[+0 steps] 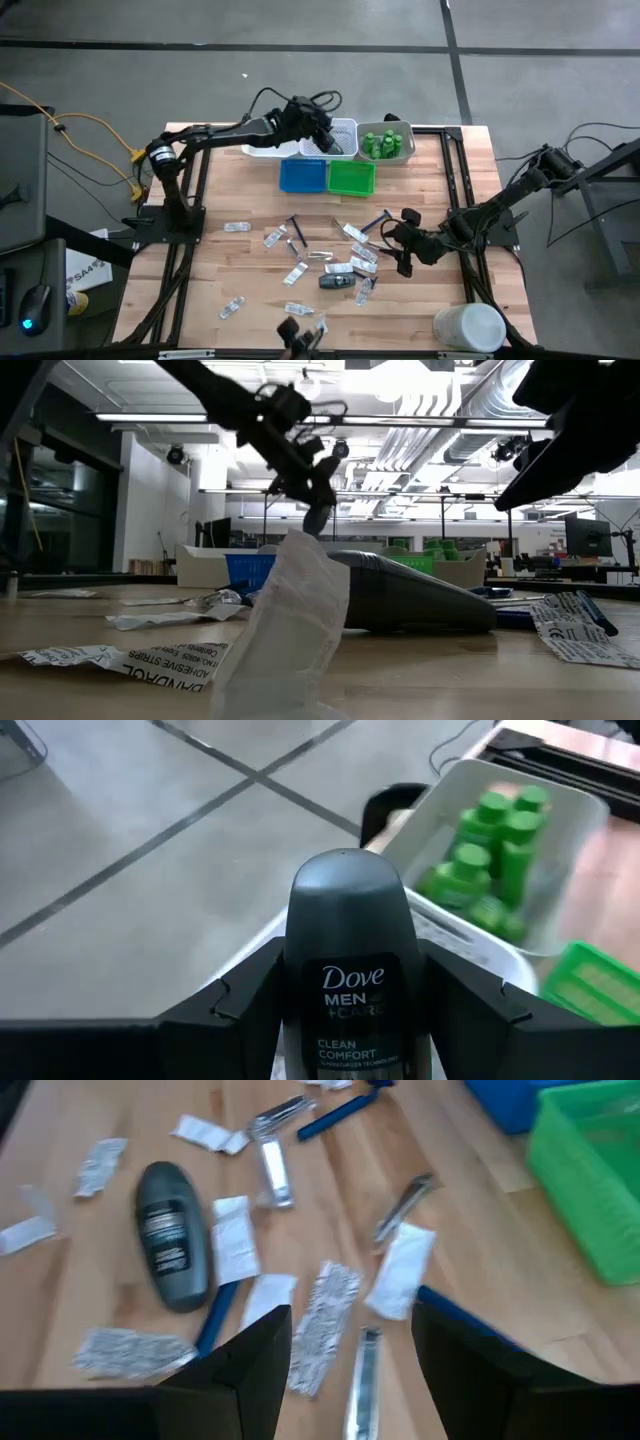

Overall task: Pick & Place Travel size toiletries
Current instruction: Put the black deodorant into the white basket

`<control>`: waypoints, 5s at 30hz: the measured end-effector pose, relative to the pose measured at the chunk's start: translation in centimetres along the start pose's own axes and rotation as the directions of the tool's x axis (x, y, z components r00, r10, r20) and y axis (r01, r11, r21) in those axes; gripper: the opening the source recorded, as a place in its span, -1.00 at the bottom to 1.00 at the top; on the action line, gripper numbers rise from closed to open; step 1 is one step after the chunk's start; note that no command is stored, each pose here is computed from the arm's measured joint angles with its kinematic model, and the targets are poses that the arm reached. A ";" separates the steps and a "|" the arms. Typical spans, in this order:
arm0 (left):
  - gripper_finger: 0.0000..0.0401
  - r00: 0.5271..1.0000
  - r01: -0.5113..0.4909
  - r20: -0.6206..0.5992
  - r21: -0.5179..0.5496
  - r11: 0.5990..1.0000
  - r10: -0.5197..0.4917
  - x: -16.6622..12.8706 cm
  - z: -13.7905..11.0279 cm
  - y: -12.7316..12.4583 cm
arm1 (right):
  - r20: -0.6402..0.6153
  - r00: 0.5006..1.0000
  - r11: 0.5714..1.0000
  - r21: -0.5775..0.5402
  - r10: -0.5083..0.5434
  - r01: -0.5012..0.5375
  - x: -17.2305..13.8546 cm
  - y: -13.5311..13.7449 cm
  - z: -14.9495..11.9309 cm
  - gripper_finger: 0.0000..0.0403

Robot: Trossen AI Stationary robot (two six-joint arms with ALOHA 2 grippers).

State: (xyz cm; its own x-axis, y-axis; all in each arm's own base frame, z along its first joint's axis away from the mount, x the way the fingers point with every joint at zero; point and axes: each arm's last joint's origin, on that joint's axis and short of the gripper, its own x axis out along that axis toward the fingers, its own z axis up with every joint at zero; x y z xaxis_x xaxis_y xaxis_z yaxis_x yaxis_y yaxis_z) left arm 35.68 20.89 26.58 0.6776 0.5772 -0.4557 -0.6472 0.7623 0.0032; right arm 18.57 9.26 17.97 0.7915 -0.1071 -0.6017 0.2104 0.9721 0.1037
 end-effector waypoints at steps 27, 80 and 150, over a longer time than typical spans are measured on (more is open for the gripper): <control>0.32 0.993 0.008 -0.113 -0.017 1.000 -0.010 3.1 -2.6 2.8 | 0.051 0.998 1.000 0.018 -0.025 0.024 0.3 -0.4 0.7 0.00; -0.17 0.964 0.262 0.018 0.098 0.960 -0.265 -28.4 -14.6 -6.2 | -0.441 0.893 0.928 -0.288 0.091 -0.236 14.3 9.6 4.4 0.48; -0.17 0.948 0.311 0.026 0.129 0.942 -0.316 -29.6 -15.4 -7.0 | -0.015 0.429 -0.068 -0.982 -0.903 -0.178 14.9 -20.2 17.5 -0.05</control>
State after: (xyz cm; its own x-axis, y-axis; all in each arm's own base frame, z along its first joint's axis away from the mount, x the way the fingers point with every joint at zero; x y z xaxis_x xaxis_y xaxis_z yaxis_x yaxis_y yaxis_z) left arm 14.71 -6.05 26.31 0.8563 0.3139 -0.4101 -0.3540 0.9349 -0.0236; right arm 36.15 -15.61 20.82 0.1407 -0.9208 -0.3639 -0.7181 0.1581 -0.6777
